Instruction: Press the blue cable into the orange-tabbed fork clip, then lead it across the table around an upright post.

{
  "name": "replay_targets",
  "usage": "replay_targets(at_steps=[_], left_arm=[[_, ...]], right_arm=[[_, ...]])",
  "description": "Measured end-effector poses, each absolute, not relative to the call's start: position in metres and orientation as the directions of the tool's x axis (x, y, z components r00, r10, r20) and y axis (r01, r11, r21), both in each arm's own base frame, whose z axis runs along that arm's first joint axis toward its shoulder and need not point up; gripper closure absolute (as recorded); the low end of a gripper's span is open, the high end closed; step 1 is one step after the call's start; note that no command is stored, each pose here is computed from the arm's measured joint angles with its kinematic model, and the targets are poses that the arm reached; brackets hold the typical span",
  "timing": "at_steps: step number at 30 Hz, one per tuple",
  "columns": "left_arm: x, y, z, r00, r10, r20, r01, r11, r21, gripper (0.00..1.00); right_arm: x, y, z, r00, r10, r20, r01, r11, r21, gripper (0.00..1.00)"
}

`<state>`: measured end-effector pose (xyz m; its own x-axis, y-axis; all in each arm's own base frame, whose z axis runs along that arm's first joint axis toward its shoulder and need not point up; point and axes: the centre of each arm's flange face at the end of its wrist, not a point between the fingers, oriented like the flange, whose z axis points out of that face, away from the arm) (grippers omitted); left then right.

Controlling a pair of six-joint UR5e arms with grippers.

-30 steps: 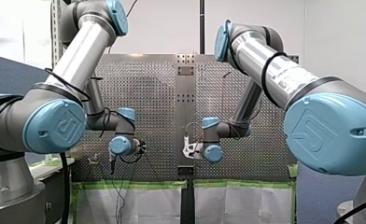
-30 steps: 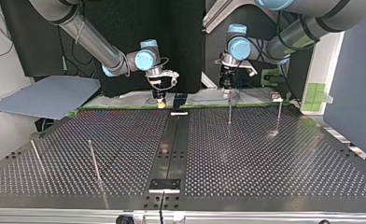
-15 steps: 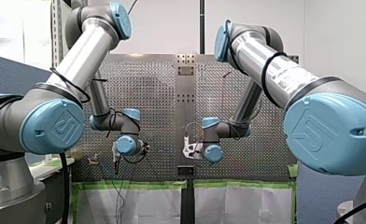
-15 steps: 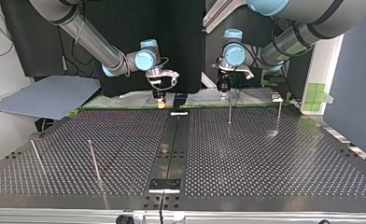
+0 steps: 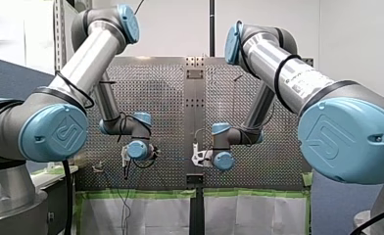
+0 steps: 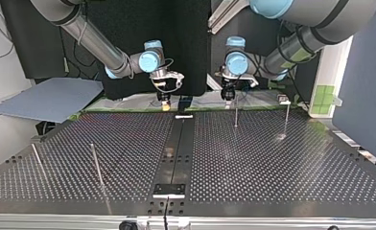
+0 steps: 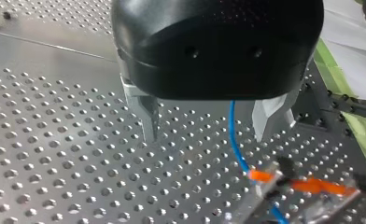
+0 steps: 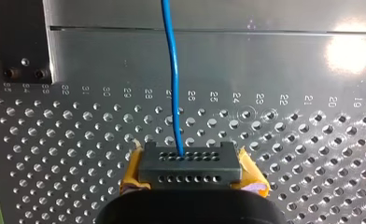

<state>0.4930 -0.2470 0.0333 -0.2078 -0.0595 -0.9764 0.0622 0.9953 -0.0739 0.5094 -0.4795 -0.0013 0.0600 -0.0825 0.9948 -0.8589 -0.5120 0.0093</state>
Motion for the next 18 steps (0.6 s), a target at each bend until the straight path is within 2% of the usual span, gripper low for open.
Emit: replay_targets(at_steps=[6,18], left_arm=[[0.506,-0.250,0.016,-0.240,-0.047,-0.970,0.041,0.997,-0.058,0.00],[0.538,-0.262,0.000,-0.203,-0.051,-0.978,0.041,0.997,-0.060,0.00]], right_arm=[[0.509,-0.479,-0.002,0.063,-0.086,0.994,-0.859,-0.512,0.011,1.00],[0.509,-0.479,-0.002,0.067,-0.086,0.994,-0.858,-0.513,0.014,1.00]])
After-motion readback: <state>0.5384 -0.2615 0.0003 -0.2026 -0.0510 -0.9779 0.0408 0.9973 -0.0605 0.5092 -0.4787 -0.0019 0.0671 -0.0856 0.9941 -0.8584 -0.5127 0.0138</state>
